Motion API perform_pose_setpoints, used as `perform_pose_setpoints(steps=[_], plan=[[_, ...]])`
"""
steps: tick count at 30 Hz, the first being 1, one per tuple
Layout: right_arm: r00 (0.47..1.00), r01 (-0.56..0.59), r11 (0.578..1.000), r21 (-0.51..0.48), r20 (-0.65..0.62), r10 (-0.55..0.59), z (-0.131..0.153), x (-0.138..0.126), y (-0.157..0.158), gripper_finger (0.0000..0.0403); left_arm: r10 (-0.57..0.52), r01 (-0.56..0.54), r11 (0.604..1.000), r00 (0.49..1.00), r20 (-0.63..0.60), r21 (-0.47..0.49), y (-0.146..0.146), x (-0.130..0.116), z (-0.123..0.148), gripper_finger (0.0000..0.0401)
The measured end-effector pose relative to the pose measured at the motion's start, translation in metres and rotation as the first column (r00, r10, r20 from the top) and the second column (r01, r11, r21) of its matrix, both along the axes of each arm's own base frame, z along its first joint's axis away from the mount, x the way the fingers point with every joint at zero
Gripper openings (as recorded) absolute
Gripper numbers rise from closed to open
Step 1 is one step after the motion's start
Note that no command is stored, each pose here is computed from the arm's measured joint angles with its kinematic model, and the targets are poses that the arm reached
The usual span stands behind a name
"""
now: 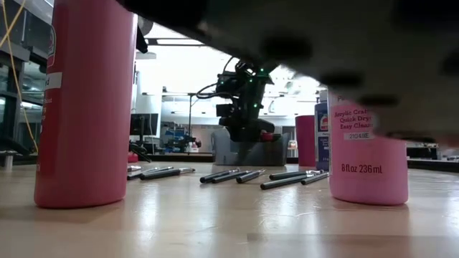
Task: Pick & Place Paint Supplies
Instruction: Put the small light blue paint bottle into the black bin
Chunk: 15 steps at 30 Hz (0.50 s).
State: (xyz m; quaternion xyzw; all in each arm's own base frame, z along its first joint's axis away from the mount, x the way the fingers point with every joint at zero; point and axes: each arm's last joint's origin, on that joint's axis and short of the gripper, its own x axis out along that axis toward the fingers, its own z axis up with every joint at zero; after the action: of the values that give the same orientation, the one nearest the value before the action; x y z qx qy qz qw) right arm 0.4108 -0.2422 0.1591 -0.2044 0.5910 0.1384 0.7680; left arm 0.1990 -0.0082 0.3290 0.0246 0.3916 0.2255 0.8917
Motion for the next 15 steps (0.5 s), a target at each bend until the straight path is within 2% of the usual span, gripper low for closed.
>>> perform_pose_setpoints(steps=[2, 9, 12, 15], plan=[[1.0, 0.014, 1.0, 0.008, 0.008, -0.014, 0.002, 0.001, 0.002, 0.012, 0.0, 0.0, 1.0, 1.0, 0.0, 0.0, 0.0, 0.0, 0.0, 0.0232], [0.981, 0.138, 0.99, -0.027, 0.144, -0.132, 0.014, 0.011, -0.001, 0.0123, -0.001, 0.001, 1.0, 1.0, 0.0, -0.001, 0.0, 0.0, 0.0, 0.0232], [0.954, 0.192, 0.981, -0.037, 0.24, -0.178, 0.028, 0.016, -0.004, 0.0116, -0.001, 0.001, 1.0, 1.0, 0.0, -0.001, 0.0, 0.0, 0.0, 0.0232], [0.915, 0.27, 0.963, -0.01, 0.315, -0.253, 0.036, 0.019, -0.007, 0.0089, -0.001, 0.001, 1.0, 1.0, 0.0, -0.002, 0.0, 0.0, 0.0, 0.0232]])
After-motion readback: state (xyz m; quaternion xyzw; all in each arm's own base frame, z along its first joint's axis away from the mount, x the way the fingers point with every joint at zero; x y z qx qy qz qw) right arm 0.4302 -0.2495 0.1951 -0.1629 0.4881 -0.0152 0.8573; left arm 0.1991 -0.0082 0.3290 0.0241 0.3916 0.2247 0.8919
